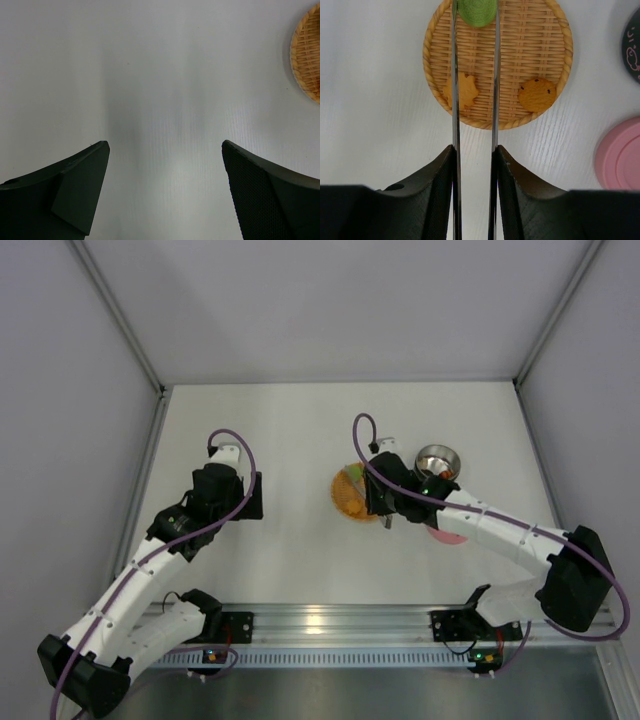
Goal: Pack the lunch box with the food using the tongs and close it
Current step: Pick up the fake food from the plate.
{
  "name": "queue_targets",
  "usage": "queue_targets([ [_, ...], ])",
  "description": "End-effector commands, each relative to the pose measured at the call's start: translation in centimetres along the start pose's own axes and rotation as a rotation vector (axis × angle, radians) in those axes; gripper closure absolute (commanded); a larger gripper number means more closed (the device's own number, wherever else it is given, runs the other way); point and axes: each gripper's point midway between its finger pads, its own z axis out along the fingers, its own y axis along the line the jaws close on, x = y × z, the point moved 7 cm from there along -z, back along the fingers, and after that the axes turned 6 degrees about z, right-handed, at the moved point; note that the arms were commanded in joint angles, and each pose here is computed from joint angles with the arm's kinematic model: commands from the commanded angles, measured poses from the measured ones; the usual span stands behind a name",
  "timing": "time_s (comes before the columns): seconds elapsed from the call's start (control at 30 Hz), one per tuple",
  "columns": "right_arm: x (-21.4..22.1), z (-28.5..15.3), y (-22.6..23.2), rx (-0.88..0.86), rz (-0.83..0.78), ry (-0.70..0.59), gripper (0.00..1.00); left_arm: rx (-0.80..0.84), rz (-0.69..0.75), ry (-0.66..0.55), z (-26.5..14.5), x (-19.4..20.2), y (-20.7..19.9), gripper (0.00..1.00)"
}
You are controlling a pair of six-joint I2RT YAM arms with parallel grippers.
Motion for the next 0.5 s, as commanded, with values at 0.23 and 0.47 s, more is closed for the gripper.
queue_targets([
  [0.23,-2.7,-3.4,-0.9,0.018,0.038,-0.138,0.64,-0.004,-0.008,-0.011,0.2,0.0,-0.1,0.01],
  [0.47,-2.9,-5.7,-3.6,0.059,0.09,-0.195,0.64,-0.007,-0.009,-0.011,0.2,0.0,-0.1,0.01],
])
